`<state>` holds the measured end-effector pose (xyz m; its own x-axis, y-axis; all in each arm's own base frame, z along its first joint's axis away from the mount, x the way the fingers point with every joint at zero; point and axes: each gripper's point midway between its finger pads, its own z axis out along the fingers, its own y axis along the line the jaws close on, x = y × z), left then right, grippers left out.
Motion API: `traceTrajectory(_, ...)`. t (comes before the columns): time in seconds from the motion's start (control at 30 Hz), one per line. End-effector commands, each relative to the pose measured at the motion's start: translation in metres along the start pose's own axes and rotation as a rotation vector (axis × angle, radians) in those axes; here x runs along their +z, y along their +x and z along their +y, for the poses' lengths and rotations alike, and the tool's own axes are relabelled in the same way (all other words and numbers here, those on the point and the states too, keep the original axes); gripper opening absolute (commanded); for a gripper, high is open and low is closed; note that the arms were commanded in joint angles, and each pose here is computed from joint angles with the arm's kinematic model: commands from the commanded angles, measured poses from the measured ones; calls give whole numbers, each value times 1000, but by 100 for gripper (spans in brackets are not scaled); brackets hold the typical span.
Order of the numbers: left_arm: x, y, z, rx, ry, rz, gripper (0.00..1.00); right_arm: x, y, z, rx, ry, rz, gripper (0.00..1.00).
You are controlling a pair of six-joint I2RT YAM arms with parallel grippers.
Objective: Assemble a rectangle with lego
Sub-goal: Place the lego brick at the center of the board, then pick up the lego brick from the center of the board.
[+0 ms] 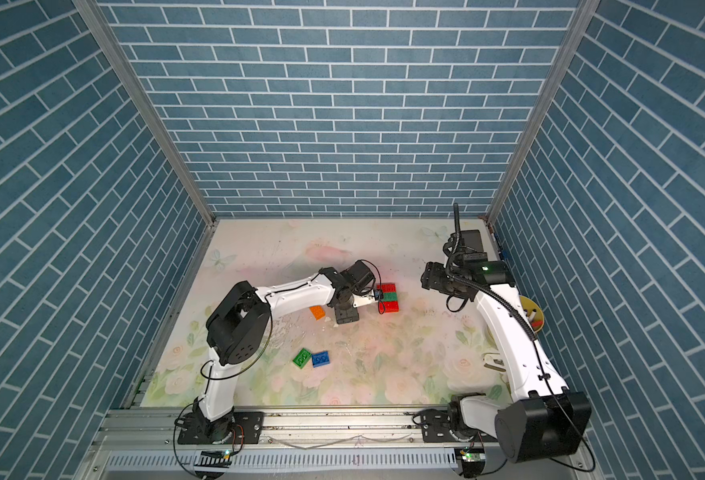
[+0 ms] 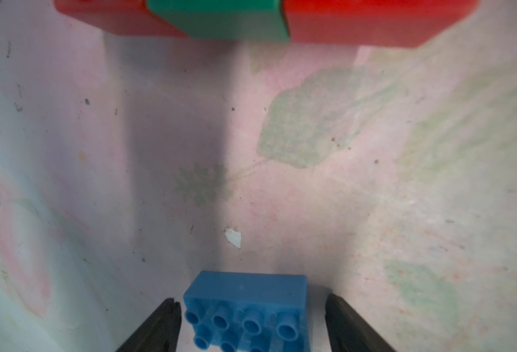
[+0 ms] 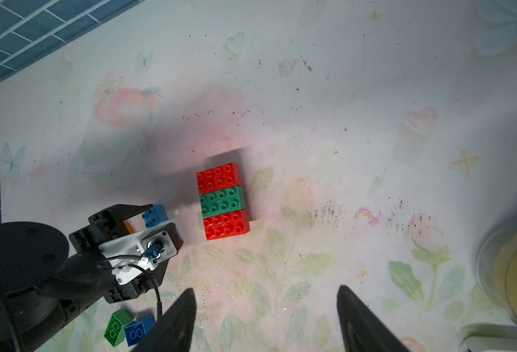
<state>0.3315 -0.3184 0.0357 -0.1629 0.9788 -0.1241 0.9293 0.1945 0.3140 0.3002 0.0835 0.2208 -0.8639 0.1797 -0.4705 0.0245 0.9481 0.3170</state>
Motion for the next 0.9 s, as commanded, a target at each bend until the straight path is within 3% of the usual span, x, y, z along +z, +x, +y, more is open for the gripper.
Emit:
traceTrajectory(0.0, -3, -1, -4, -13, 12, -14, 84, -4, 2, 2, -26, -22, -11, 76)
traceTrajectory(0.17, -39, -23, 22, -98, -67, -172, 85, -8, 2, 9, -39, -61, -20, 81)
traceTrajectory(0.37, -142, -29, 92, -394, -279, -513, 90, -15, 10, 44, -166, -137, -15, 80)
traceTrajectory(0.5, -209, 13, 124, -671, -448, -688, 100, -7, 24, 77, -318, -112, 33, 78)
traceTrajectory(0.63, -252, 77, 135, -989, -474, -849, 100, 12, 53, 115, -515, -160, 141, 73)
traceTrajectory(0.73, -254, 128, 130, -1234, -430, -907, 100, 28, 74, 145, -707, -185, 230, 71)
traceTrajectory(0.87, -231, 185, 115, -1461, -438, -834, 100, 57, 89, 184, -854, -171, 330, 67)
